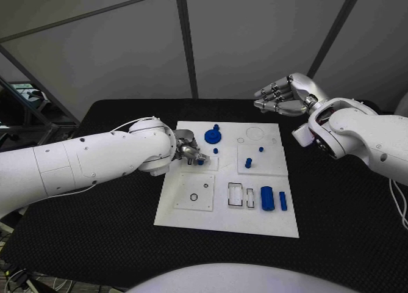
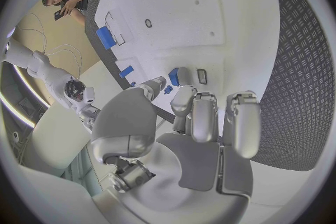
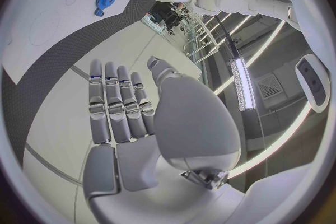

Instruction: Assemble the parts on the task board

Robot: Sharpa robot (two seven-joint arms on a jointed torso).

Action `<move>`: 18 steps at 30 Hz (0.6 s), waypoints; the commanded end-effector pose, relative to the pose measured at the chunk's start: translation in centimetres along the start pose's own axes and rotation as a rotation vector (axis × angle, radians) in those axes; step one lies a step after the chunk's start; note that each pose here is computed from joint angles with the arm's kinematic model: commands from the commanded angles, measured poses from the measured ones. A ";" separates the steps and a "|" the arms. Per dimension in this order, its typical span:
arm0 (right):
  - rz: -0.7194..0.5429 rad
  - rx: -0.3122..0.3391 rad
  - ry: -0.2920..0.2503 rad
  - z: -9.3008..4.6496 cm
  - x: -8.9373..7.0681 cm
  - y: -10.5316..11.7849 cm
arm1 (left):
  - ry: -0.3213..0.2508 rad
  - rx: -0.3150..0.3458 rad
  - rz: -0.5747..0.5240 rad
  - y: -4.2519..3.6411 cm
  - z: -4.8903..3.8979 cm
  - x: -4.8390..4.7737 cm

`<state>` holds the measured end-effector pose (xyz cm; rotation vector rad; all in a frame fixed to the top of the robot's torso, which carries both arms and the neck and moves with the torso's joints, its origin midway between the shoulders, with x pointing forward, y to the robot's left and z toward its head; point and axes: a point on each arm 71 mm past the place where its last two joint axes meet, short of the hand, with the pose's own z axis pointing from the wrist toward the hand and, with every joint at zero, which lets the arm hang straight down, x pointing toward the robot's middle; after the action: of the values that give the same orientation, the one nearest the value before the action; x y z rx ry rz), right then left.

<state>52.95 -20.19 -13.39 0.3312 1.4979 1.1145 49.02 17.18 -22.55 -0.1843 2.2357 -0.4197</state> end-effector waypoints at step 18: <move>-0.002 0.001 0.007 0.1 -0.1 0.0 | -0.048 0.032 -0.078 -0.54 -1.55 -3.50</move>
<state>53.04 -20.28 -13.47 0.3331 1.5028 1.1109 50.13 17.93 -18.93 -0.2460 2.1612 -0.4797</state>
